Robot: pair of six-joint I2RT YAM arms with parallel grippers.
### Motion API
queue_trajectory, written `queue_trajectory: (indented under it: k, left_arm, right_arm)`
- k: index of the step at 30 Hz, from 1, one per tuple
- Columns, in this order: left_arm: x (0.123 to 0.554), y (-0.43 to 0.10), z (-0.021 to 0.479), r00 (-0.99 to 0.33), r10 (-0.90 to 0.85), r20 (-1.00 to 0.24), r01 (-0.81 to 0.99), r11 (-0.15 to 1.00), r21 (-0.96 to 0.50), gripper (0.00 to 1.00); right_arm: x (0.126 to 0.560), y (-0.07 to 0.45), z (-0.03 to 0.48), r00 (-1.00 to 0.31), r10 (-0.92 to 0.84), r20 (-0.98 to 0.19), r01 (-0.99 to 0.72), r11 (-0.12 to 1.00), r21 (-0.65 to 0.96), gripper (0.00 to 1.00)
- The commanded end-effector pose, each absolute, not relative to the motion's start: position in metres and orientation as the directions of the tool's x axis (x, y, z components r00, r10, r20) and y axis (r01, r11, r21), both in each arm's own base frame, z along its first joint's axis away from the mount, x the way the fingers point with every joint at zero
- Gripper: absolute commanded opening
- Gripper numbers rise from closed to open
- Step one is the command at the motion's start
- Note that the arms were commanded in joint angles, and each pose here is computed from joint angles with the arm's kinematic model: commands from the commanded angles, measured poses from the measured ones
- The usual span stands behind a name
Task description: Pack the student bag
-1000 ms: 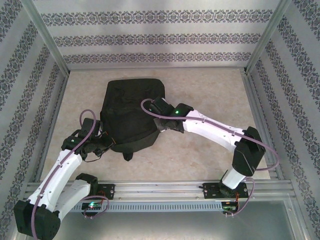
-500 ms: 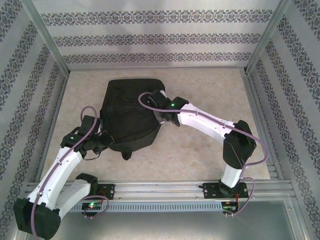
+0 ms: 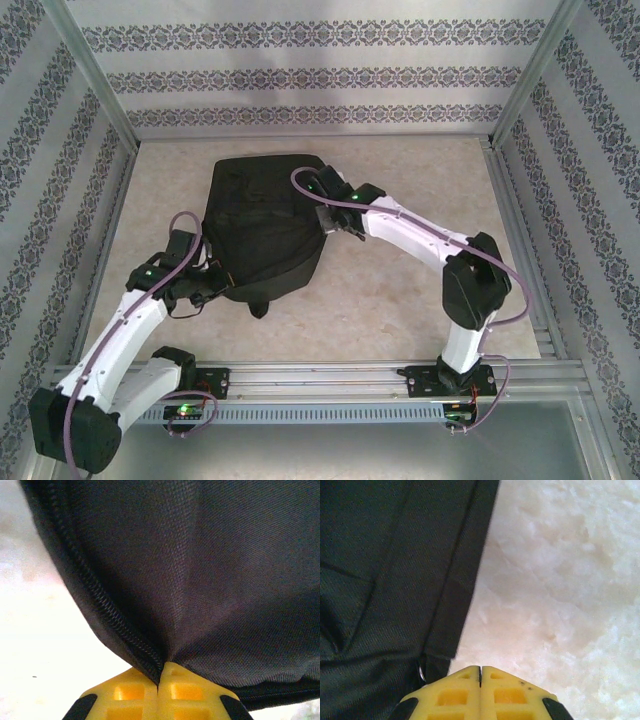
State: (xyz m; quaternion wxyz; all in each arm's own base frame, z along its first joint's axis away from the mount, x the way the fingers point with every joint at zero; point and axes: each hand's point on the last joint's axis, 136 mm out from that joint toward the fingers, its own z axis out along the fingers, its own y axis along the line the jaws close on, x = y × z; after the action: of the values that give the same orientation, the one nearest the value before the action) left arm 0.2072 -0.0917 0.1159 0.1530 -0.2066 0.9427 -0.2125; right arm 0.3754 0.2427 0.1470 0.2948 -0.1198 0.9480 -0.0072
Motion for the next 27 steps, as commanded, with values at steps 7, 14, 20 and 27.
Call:
queue_trajectory:
  k: [7,14,20,27]
  left_arm:
    - [0.195,-0.18,0.114,-0.966,-0.154,-0.209,-0.025,0.857,-0.515,0.0]
    - [0.174,-0.221,0.109,-0.983,-0.011,-0.181,0.085,0.855,-0.512,0.0]
    - [0.171,-0.233,0.113,-0.983,0.004,-0.186,0.106,0.832,-0.545,0.51]
    - [0.193,-0.219,0.172,-0.9,0.096,-0.425,0.298,0.847,-0.44,1.0]
  right_arm:
    - [0.342,0.158,0.158,-0.779,0.088,-0.621,0.057,0.996,0.069,0.0]
    - [0.307,0.127,0.154,-0.75,0.165,-0.64,0.125,0.986,0.108,0.0]
    - [0.298,0.115,0.161,-0.738,0.161,-0.656,0.117,0.987,0.111,0.74]
    - [0.288,0.152,0.234,-0.599,-0.001,-0.801,-0.173,0.977,0.128,0.98]
